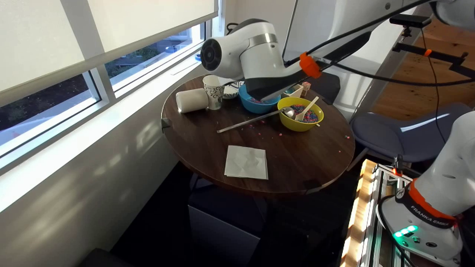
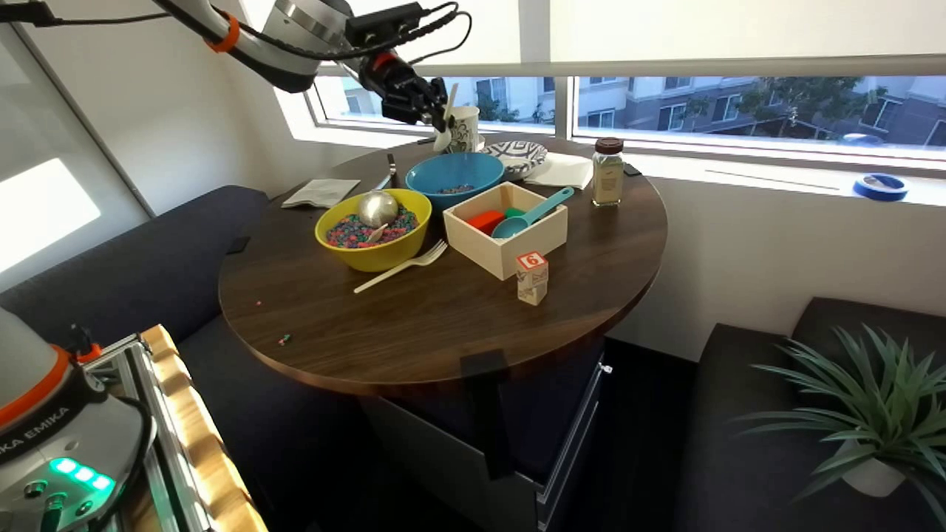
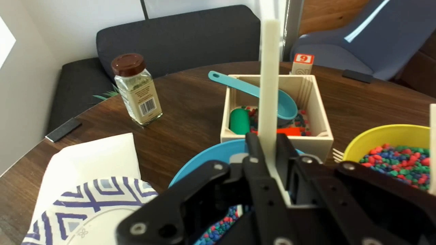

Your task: Use the white spoon to place some cereal from the yellow bowl into the blue bowl.

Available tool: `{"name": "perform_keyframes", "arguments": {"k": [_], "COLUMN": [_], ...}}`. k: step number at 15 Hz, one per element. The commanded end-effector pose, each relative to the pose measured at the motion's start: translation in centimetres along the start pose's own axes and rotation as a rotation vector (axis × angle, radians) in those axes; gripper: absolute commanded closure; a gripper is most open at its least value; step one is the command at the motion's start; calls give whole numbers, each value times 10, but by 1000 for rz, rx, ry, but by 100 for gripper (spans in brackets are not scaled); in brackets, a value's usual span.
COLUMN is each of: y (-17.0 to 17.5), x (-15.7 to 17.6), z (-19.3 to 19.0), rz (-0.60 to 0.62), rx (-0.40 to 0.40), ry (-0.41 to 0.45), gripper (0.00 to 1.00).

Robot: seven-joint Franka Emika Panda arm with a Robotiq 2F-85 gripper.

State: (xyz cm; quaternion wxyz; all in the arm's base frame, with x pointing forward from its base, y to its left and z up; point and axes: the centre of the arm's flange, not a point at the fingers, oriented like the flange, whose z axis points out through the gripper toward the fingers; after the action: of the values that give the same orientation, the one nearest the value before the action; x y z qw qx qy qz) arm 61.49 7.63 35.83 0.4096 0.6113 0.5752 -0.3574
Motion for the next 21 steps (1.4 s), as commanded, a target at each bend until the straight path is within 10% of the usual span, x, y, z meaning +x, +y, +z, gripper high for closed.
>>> {"name": "perform_keyframes", "arguments": {"k": [1,12,21], "y": [-39,-160,-232], "x": [-48,-221,-294], "z": [-23,-6,136], "rz": [84,481,856], "rx": [57,27,-111], "ry": [97,456,802], "gripper": [96,96,96]}}
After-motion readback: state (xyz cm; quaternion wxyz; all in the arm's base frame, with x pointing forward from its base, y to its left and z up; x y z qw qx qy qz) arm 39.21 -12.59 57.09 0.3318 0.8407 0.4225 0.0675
